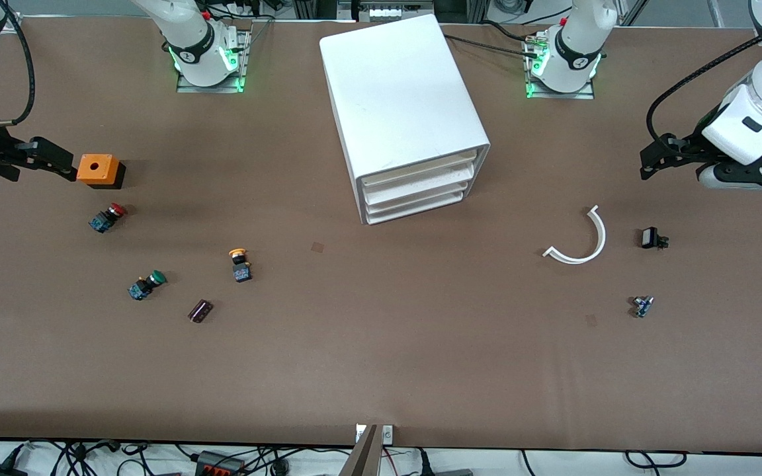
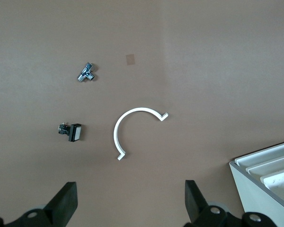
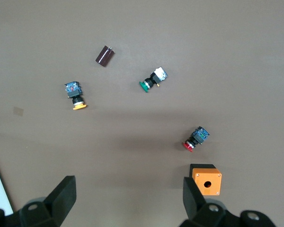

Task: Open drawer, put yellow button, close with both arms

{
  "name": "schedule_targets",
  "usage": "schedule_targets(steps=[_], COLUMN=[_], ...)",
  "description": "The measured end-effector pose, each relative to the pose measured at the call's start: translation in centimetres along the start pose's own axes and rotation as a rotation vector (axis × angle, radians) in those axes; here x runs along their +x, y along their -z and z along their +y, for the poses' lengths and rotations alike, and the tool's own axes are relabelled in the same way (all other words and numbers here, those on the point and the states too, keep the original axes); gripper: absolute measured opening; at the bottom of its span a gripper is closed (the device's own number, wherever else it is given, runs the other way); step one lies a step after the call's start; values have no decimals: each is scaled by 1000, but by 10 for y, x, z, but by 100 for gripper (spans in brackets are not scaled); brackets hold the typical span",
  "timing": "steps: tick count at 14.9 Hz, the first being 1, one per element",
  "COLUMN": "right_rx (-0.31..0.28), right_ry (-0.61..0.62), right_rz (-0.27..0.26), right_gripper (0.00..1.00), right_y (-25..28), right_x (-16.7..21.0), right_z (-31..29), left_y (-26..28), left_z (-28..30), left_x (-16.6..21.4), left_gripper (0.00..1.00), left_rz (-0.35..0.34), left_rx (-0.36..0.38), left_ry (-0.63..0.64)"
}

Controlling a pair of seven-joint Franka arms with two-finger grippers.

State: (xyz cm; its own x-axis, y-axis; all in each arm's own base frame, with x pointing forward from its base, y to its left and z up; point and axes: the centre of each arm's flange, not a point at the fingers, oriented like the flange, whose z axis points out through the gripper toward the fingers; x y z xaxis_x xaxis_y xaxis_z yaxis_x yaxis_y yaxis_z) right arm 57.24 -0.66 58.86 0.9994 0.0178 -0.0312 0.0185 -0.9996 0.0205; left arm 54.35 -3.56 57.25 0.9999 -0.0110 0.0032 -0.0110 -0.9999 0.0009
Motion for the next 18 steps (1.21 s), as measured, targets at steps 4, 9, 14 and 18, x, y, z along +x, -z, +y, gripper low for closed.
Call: schedule_targets(steps=[4, 9, 14, 18], right_rx=[-1, -1, -10, -23], right_ry=[0, 1, 41, 87], right_rz=[1, -11, -66, -75], right_gripper=[100, 100, 100, 100], right_y=[0, -6, -62, -117], right_x=[0, 2, 27, 56], right_z=[0, -1, -25, -56], left_y=[0, 0, 0, -7], left_z=[1, 2, 3, 8], left_x=[0, 0, -1, -4], left_gripper=[100, 100, 100, 100], left_rz=[0, 0, -3, -53], left_rx=[0, 0, 0, 0], left_ry=[-3, -3, -6, -15])
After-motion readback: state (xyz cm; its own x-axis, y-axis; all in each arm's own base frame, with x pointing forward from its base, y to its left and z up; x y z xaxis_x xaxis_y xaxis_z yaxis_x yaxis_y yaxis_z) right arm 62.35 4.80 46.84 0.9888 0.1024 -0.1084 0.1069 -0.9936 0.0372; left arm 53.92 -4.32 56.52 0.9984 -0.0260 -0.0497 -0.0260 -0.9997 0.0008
